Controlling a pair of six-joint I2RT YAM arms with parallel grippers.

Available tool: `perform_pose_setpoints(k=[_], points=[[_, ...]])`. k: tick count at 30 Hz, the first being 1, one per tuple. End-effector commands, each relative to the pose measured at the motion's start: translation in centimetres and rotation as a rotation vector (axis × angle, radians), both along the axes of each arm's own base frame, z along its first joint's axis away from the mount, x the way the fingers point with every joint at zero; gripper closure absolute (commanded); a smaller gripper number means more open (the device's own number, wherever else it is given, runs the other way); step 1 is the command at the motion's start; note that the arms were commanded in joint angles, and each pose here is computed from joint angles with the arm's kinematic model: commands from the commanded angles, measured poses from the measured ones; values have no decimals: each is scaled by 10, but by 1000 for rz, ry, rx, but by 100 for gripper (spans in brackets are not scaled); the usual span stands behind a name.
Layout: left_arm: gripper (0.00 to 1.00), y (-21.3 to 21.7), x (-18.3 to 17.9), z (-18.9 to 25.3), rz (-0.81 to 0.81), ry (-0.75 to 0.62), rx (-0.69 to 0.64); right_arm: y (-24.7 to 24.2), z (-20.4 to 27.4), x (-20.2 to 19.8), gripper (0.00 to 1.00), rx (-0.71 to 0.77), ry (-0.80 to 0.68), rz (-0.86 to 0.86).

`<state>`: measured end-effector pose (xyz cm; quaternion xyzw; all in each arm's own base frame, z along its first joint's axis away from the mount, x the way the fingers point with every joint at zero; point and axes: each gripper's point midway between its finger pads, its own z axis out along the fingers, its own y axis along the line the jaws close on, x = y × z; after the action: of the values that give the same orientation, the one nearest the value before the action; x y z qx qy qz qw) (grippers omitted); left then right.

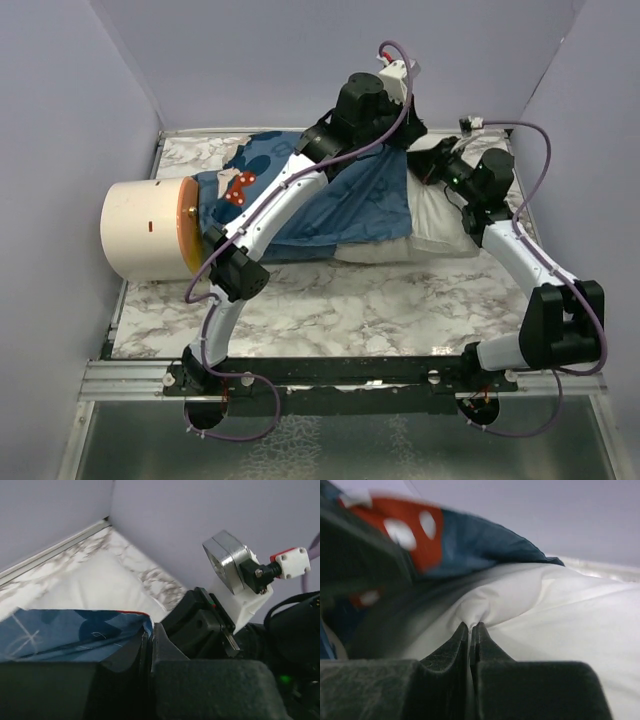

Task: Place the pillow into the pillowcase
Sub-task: Stuff the pillow into the pillowcase.

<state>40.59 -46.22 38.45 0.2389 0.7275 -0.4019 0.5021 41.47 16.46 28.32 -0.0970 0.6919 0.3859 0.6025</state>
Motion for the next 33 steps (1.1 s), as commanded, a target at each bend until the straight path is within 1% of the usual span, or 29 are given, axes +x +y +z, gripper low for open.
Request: perform_pose_setpoints(k=[1,2,3,4,5,8,10,11,13,15,17,20,22,23,26,29,33], points=[[100,-13,-155,180,-532,-217,-462,23,125,-29,100,83,-386,93],[100,-9,-161,176,-546,-216,-451,26,122,-38,100,74,-402,113],[100,-6,-163,167,-543,-217,-432,30,106,-45,100,62,-390,132],[100,-3,-162,149,-526,-207,-403,31,83,-53,100,52,-359,146],[100,-3,-157,109,-502,-160,-358,33,56,-62,100,46,-318,164],[100,19,-155,34,-433,-99,-336,37,-45,-100,99,27,-153,235],[100,33,-153,-38,-375,7,-309,36,-101,-130,97,4,-39,276],[100,39,-155,-67,-361,58,-303,35,-119,-145,95,-4,1,296],[100,50,-164,-127,-328,177,-286,32,-134,-167,84,-18,32,319],[100,60,-176,-167,-308,269,-295,31,-128,-180,72,-35,28,332],[100,70,-184,-188,-283,316,-326,28,-104,-184,58,-43,-28,318],[100,81,-191,-202,-251,348,-364,19,-52,-178,40,-51,-116,231],[100,83,-196,-208,-250,360,-361,12,-18,-173,27,-60,-177,173],[100,83,-198,-211,-251,363,-354,9,3,-167,22,-66,-204,141],[100,84,-200,-218,-252,362,-335,0,30,-142,7,-106,-195,51],[100,84,-203,-221,-256,361,-322,-5,37,-107,0,-163,-148,-11],[100,86,-206,-226,-256,360,-304,-14,32,-64,0,-236,-61,-88]])
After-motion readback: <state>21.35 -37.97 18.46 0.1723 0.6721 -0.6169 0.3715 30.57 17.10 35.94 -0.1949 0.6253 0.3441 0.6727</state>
